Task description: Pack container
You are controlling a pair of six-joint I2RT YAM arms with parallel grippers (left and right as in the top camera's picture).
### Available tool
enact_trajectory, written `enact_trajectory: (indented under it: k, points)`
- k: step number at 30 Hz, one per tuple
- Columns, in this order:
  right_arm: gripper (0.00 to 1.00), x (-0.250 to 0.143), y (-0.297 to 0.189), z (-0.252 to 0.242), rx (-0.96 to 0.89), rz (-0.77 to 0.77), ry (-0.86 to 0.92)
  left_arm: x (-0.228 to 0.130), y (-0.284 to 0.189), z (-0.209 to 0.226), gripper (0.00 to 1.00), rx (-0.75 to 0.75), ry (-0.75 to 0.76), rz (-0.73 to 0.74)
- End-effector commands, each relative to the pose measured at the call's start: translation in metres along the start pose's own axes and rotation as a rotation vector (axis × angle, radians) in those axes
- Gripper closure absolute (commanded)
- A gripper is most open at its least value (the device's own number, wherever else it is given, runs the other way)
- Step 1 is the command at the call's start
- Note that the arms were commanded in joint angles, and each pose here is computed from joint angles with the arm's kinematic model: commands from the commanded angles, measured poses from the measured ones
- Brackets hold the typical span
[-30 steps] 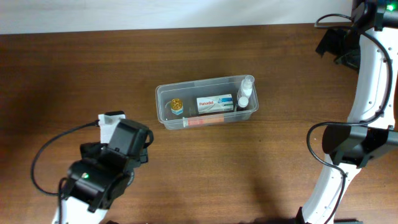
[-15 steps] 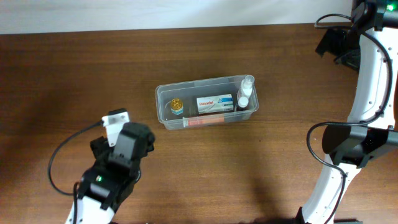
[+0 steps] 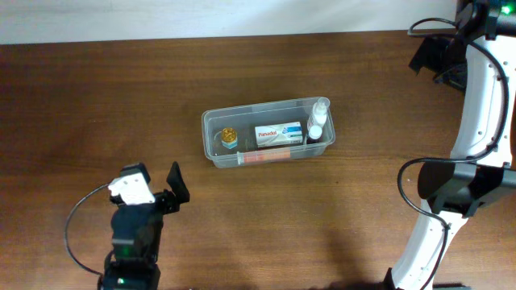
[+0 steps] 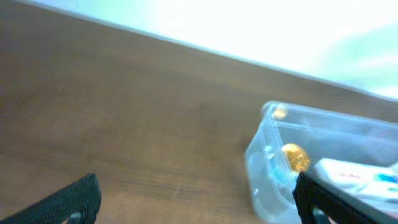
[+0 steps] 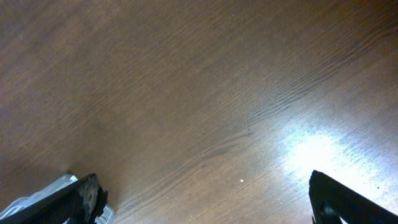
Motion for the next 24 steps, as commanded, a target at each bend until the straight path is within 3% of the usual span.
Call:
enact_trajectory:
  k: [1,24]
  points:
    - [0.02,0.002,-0.01,-0.004,-0.007,-0.029,0.002,-0.012,-0.008,-0.01,0.01,-0.148,0.036,-0.032]
    - [0.02,0.002,-0.01,-0.004,-0.007,-0.029,0.003,0.02,-0.043,-0.023,0.01,-0.264,0.113,-0.306]
Point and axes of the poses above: each gripper's point midway between its finger pads, its own y axis out along the fingers, its own z axis along the line the jaws close on, x = y × z, the point moved 2 cm from there along -y, back along the fingers, and after that the axes turned 12 degrees about -y, right-handed, at the moved point
